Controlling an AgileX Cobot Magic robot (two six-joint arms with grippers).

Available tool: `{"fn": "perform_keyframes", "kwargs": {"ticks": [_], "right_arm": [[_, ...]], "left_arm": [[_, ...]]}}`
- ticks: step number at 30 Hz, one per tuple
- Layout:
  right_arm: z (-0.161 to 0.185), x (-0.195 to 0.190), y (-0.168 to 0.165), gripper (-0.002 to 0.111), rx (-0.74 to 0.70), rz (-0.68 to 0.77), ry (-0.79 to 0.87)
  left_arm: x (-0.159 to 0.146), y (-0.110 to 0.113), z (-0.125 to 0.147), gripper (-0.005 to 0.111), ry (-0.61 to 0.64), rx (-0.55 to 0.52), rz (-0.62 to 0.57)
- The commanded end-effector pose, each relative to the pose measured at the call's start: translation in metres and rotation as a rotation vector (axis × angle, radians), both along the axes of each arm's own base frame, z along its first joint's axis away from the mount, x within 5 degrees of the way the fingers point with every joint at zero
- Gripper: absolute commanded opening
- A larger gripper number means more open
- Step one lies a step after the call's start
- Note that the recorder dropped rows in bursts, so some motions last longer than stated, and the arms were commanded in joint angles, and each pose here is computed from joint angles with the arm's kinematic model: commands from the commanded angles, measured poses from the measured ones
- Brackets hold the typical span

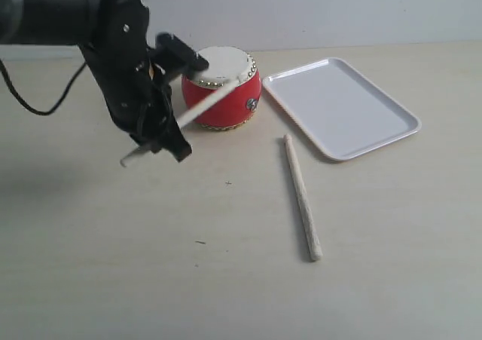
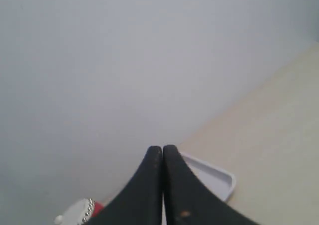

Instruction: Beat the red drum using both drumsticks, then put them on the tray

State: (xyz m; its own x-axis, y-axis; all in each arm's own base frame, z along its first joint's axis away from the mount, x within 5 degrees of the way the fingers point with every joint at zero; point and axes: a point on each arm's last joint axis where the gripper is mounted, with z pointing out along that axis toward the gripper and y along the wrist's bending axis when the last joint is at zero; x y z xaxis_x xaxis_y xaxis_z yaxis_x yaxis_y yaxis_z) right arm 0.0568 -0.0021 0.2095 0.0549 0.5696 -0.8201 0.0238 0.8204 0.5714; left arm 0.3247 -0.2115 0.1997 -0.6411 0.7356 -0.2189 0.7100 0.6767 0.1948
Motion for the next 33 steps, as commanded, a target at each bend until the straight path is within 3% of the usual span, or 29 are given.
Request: {"fn": "perform_keyframes", "kwargs": {"ticks": [1, 8, 12, 16, 21, 23, 26, 28, 33], "right_arm": [[0.025, -0.005, -0.003, 0.000, 0.018, -0.039, -0.151], [0.115, -0.002, 0.001, 0.000, -0.093, -0.001, -0.167], [0.153, 0.036, 0.005, 0.000, -0.255, 0.076, 0.040], [0.169, 0.102, 0.009, 0.000, -0.302, 0.241, 0.365], [0.146, 0.171, 0.025, 0.000, -0.325, 0.591, 0.846], [0.127, 0.189, 0.047, 0.000, -0.321, 0.790, 1.014], [0.095, 0.203, 0.086, 0.000, -0.376, 0.978, 1.138], [0.072, 0.211, 0.113, 0.000, -0.461, 1.005, 1.182], [0.018, 0.230, 0.152, 0.000, -0.565, 0.839, 1.299]], "left_arm": [[-0.008, 0.006, 0.055, 0.000, -0.162, -0.148, 0.125], [-0.032, 0.016, 0.102, 0.000, -0.293, -0.340, 0.131], [-0.042, 0.023, 0.108, 0.000, -0.335, -0.369, 0.111], [-0.047, 0.026, 0.102, 0.000, -0.375, -0.383, 0.071], [-0.047, 0.027, 0.099, 0.000, -0.385, -0.368, 0.056], [-0.046, 0.030, 0.099, 0.000, -0.392, -0.360, 0.060], [-0.042, 0.035, 0.098, 0.000, -0.393, -0.356, 0.084], [-0.038, 0.043, 0.097, 0.000, -0.388, -0.347, 0.112], [-0.030, 0.064, 0.093, 0.000, -0.365, -0.321, 0.211]]}}
